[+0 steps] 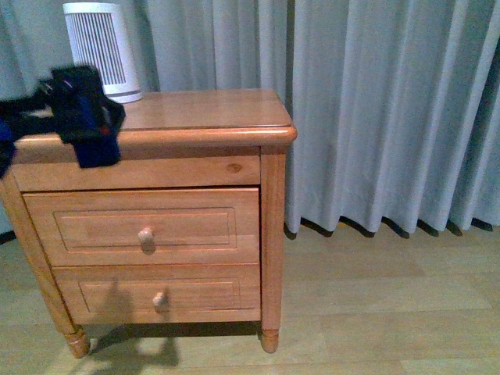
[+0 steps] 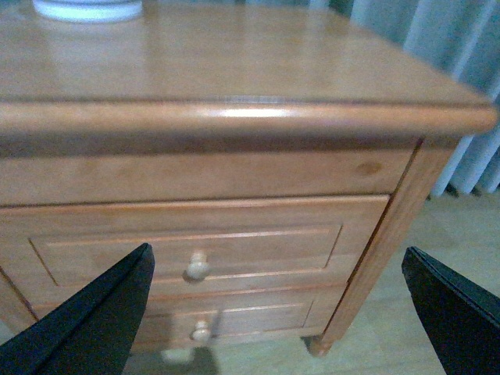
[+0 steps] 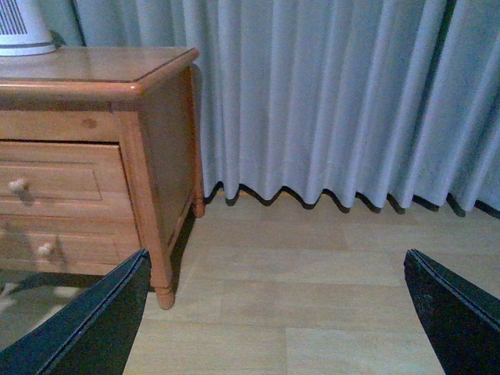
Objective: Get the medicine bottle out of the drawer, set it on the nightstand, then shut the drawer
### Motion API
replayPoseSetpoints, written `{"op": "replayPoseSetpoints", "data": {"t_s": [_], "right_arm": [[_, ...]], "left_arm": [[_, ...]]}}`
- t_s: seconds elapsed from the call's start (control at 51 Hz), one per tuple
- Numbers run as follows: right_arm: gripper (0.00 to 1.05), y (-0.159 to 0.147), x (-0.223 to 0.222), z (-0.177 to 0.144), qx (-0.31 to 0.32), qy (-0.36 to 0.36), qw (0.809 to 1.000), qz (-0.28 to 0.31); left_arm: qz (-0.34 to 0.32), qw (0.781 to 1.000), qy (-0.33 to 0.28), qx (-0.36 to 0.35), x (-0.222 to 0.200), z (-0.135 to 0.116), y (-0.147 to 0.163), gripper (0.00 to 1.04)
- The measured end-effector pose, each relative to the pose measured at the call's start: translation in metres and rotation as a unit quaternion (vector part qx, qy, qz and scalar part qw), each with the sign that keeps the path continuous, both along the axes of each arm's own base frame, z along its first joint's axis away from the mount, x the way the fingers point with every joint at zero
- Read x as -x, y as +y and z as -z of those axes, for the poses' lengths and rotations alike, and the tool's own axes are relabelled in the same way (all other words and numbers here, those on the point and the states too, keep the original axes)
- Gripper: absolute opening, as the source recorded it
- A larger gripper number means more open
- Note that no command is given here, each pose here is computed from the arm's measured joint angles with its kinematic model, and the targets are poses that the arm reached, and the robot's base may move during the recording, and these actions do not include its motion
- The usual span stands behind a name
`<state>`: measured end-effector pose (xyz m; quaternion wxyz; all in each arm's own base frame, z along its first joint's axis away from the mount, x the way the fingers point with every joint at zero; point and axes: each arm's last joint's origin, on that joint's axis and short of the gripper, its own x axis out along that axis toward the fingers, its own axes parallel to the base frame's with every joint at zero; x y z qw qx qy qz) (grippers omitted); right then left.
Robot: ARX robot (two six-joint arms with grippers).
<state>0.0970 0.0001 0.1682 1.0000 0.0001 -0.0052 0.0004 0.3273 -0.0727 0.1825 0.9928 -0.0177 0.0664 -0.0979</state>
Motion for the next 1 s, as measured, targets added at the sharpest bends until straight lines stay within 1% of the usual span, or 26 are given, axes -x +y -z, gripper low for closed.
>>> {"op": "replayPoseSetpoints", "data": {"t_s": [0.059,0.176,0.255,0.333,0.392,0.608,0.863,1.0], "right_arm": [[0.98,0.0,0.0,0.0,0.0,0.0,1.0,0.0],[0.98,0.0,0.0,0.0,0.0,0.0,1.0,0.0],[0.98,0.0,0.0,0.0,0.0,0.0,1.0,0.0],[0.98,0.0,0.0,0.0,0.0,0.0,1.0,0.0],[0.98,0.0,0.0,0.0,0.0,0.0,1.0,0.0],[0.98,0.0,0.0,0.0,0.0,0.0,1.0,0.0],[0.98,0.0,0.0,0.0,0.0,0.0,1.0,0.0],[0.98,0.0,0.0,0.0,0.0,0.0,1.0,0.0]], "left_arm": [[-0.008,1.0,0.028,-0.011,-0.016,0.024,0.0,0.98],[-0.03,0.996,0.077,-0.02,-0.039,0.061,0.006,0.98],[-0.045,0.993,0.105,-0.025,-0.053,0.084,0.012,0.98],[-0.055,0.991,0.117,-0.027,-0.064,0.096,0.017,0.98],[-0.057,0.991,0.119,-0.029,-0.072,0.102,0.018,0.98],[-0.046,0.992,0.114,-0.023,-0.093,0.11,0.015,0.98],[-0.05,0.992,0.118,-0.018,-0.11,0.123,0.009,0.98],[-0.054,0.992,0.114,-0.013,-0.118,0.124,0.008,0.98]]}}
